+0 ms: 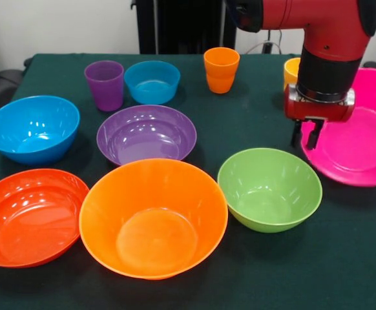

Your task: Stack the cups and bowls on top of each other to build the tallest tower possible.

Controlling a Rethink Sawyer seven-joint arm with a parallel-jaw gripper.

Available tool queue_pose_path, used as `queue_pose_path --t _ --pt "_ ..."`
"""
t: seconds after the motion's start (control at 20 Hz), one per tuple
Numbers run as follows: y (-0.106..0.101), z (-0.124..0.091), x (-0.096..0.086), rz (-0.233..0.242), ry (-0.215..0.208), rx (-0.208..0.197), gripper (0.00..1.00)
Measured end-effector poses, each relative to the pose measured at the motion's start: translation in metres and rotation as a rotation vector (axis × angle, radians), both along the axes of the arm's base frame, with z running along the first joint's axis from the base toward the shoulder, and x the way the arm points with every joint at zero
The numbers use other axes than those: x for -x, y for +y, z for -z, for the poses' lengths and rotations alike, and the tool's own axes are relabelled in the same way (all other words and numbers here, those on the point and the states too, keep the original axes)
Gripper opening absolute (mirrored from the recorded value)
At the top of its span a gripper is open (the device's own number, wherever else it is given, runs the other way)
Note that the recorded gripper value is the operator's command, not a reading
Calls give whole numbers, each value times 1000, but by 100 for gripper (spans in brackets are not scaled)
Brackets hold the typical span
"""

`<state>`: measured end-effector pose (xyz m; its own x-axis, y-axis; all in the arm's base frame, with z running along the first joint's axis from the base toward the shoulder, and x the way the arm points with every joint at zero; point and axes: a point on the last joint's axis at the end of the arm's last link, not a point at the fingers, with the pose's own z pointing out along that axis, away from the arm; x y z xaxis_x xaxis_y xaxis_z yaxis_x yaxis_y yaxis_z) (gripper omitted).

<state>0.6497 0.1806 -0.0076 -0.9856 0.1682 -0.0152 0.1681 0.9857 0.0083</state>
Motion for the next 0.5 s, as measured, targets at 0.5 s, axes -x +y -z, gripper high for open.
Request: queue_pose_path --t 0.5 --pt "3 -3 -7 -5 -18 3 0"
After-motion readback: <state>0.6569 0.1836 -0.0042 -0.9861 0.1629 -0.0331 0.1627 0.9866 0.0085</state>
